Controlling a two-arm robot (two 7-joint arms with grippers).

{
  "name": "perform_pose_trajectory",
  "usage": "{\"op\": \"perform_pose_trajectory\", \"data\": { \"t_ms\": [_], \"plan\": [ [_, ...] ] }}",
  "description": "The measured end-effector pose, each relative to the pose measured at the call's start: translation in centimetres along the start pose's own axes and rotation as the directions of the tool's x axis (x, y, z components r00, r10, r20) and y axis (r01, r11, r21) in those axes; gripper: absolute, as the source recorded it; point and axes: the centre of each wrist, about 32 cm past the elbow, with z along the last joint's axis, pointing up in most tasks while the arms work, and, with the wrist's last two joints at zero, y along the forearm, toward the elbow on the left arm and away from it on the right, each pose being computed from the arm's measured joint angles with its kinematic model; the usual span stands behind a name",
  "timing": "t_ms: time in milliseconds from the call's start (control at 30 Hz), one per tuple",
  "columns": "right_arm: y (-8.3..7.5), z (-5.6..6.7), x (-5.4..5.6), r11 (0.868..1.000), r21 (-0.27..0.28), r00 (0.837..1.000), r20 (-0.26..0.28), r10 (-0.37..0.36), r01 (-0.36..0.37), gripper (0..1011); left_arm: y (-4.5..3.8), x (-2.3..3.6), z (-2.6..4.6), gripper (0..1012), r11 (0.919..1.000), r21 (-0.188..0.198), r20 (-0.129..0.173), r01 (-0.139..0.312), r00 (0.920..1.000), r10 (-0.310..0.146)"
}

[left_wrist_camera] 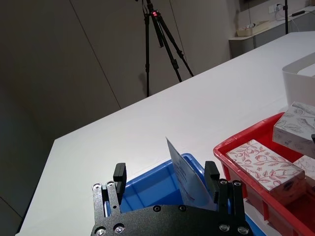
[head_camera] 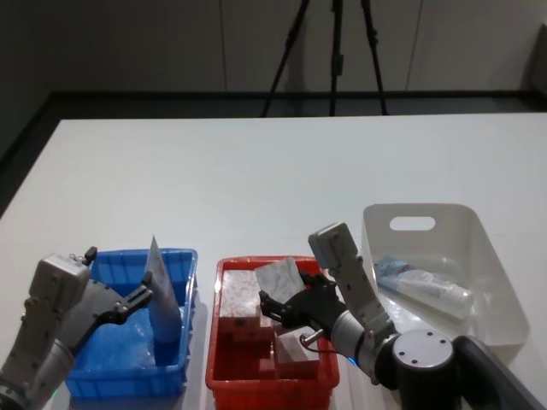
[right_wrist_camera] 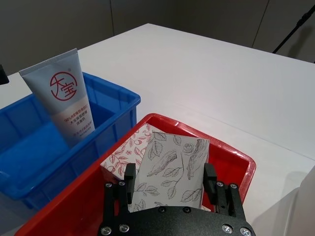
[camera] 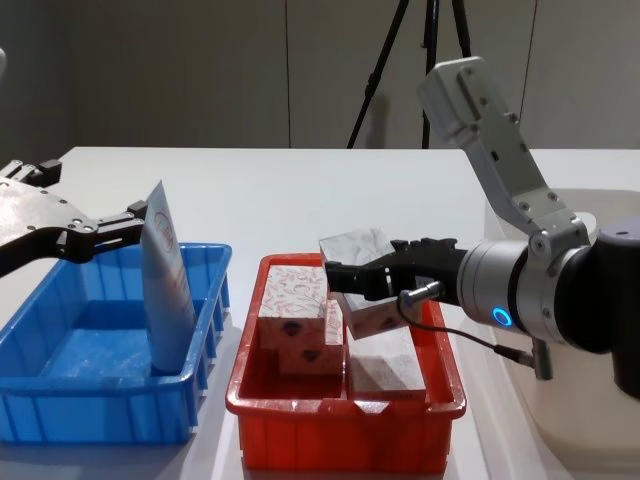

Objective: Bimanual collaborative sorting of washing and personal care products

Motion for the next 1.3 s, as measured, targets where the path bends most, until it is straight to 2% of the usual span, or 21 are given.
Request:
{"op": "perform_pose_trajectory", "data": {
  "t_ms": [700,1300],
  "plan": [
    [-1.4,1.7,1.1,0.997,0.070,0.999,0.032,-0.022,0.020,836,0.00,0.00,0.00,1001,1.0000,0.000,0.000,0.000,1.0000,0.000],
    [-3.8,2.5,2.6,0.988,0.107,0.993,0.040,-0.114,0.109,837,0.00,0.00,0.00,1001,1.0000,0.000,0.000,0.000,1.0000,0.000]
  ]
}}
